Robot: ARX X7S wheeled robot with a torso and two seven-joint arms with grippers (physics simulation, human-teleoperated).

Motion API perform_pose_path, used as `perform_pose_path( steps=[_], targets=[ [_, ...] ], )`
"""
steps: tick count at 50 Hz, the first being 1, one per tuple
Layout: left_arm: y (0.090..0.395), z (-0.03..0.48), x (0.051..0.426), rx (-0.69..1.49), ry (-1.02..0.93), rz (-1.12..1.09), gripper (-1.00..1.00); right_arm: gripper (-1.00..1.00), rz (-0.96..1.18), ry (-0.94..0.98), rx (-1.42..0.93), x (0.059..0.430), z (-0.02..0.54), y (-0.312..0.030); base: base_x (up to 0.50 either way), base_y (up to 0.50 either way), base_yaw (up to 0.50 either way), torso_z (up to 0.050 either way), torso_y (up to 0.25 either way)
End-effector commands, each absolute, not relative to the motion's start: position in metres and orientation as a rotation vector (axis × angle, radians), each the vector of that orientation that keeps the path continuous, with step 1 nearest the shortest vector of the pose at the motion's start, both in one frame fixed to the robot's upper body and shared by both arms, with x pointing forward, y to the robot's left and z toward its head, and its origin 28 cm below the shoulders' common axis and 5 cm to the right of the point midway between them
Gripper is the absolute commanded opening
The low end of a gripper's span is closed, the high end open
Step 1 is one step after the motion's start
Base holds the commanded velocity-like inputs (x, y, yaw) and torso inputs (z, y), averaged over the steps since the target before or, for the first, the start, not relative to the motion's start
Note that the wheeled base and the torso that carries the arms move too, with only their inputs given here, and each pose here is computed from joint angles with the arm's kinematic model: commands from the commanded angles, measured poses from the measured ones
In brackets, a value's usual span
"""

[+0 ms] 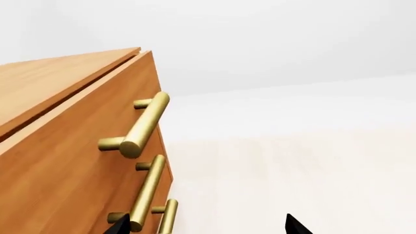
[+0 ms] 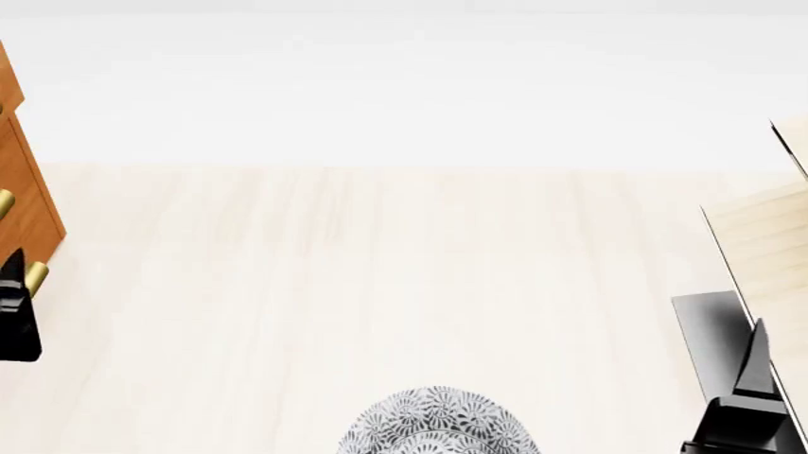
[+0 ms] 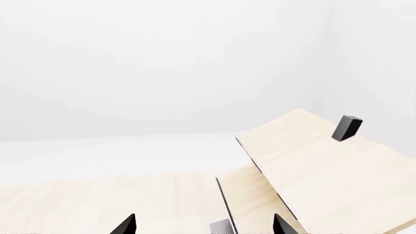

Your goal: Close the top drawer of the cabinet and put the bowl on top of it.

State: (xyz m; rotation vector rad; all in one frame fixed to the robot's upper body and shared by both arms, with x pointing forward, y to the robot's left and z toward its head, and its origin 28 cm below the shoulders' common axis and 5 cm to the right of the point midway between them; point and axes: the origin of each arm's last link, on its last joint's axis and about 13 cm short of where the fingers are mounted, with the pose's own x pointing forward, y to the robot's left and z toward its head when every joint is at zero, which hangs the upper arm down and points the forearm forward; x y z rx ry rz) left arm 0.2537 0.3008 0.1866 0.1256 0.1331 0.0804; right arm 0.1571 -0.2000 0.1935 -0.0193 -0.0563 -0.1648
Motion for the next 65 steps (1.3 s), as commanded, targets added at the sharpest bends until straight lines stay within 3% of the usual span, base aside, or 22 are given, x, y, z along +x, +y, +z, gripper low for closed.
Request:
perform_pose_path(
  steps=[1, 14, 65],
  targets=[
    [0.311, 0.179, 0.271, 0.139, 0.130, 0.125, 1.00, 1.00, -0.166, -0.051, -0.023, 0.160, 0.191, -0.200, 0.00, 0.00, 0.00, 0.000, 0.000],
    [0.324, 0.177, 0.278, 0.071, 0.165, 0.175, 1.00, 1.00, -0.164, -0.040, -0.024, 0.164, 0.188, -0.199, 0.00, 0.00, 0.00, 0.000, 0.000],
    [0.337, 0.179, 0.272, 0.140, 0.135, 0.244, 1.00, 1.00, -0.140, -0.045, -0.026, 0.164, 0.191, -0.195, 0.00, 0.00, 0.00, 0.000, 0.000]
  ],
)
